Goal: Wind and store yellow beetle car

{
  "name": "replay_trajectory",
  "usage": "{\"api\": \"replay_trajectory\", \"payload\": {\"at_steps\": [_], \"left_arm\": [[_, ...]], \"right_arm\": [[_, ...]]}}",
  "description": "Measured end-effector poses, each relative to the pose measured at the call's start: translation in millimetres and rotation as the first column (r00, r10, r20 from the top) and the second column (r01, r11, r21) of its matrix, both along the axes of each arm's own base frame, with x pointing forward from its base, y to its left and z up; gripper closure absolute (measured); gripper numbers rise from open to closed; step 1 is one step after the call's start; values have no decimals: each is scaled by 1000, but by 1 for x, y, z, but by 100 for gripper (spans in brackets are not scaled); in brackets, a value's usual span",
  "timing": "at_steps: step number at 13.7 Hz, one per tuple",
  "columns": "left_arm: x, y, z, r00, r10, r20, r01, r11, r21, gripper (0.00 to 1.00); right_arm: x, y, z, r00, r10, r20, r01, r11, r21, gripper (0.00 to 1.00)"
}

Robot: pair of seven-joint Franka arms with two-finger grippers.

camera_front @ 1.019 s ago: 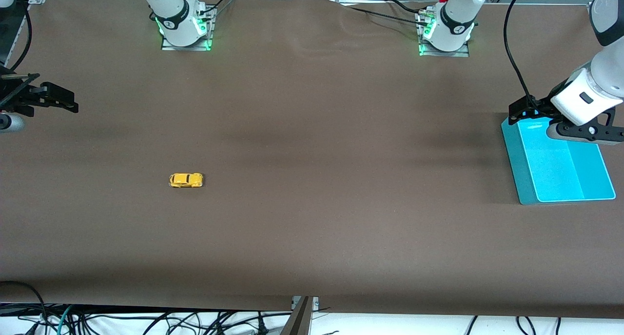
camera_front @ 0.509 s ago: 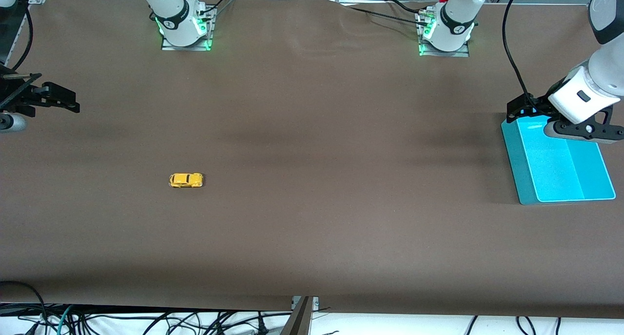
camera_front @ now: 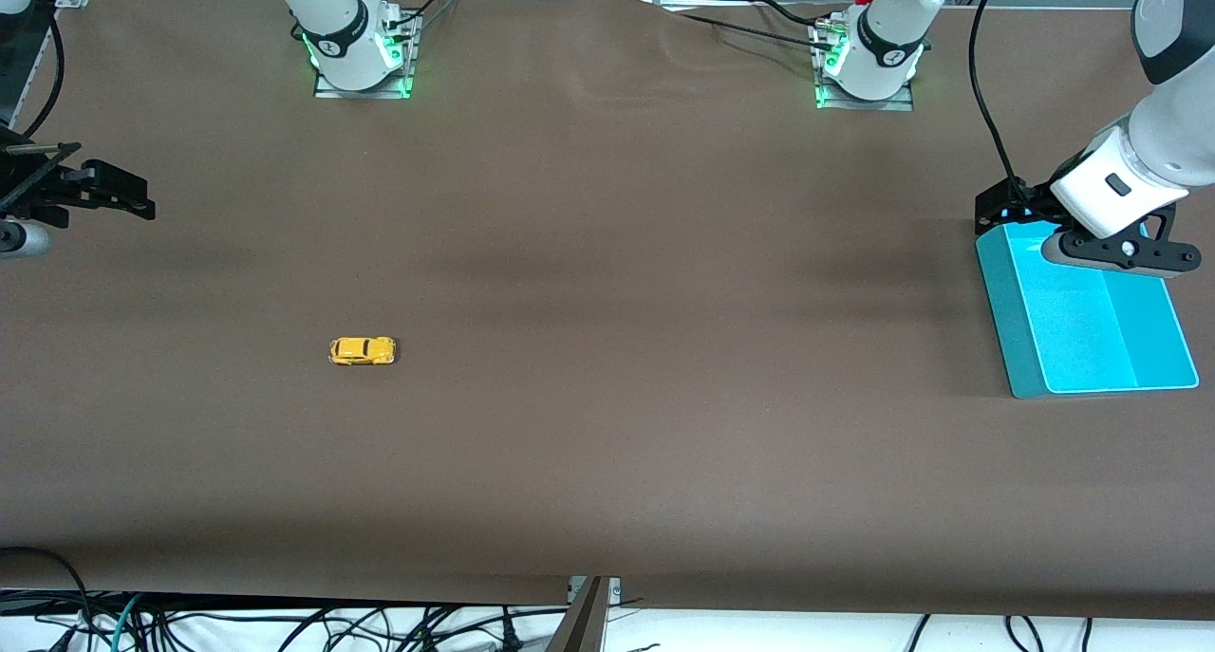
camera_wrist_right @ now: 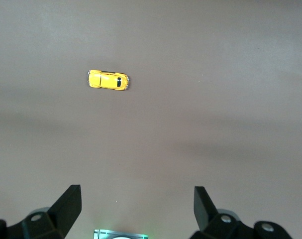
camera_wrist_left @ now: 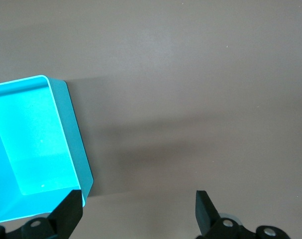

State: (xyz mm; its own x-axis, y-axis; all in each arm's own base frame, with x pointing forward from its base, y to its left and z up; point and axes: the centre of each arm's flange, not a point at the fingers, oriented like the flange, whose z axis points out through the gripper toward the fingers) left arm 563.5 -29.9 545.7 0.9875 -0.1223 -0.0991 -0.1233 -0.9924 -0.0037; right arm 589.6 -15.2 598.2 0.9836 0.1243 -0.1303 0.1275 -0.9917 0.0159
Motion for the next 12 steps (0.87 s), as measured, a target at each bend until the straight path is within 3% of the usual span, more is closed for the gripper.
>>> {"api": "replay_trajectory", "payload": {"at_steps": [12], "left_arm": [[0,5,0,1000,8,-4,-8,1000,0,0]], "right_arm": [[0,0,0,1000,0,1,0,1000,0,0]]}}
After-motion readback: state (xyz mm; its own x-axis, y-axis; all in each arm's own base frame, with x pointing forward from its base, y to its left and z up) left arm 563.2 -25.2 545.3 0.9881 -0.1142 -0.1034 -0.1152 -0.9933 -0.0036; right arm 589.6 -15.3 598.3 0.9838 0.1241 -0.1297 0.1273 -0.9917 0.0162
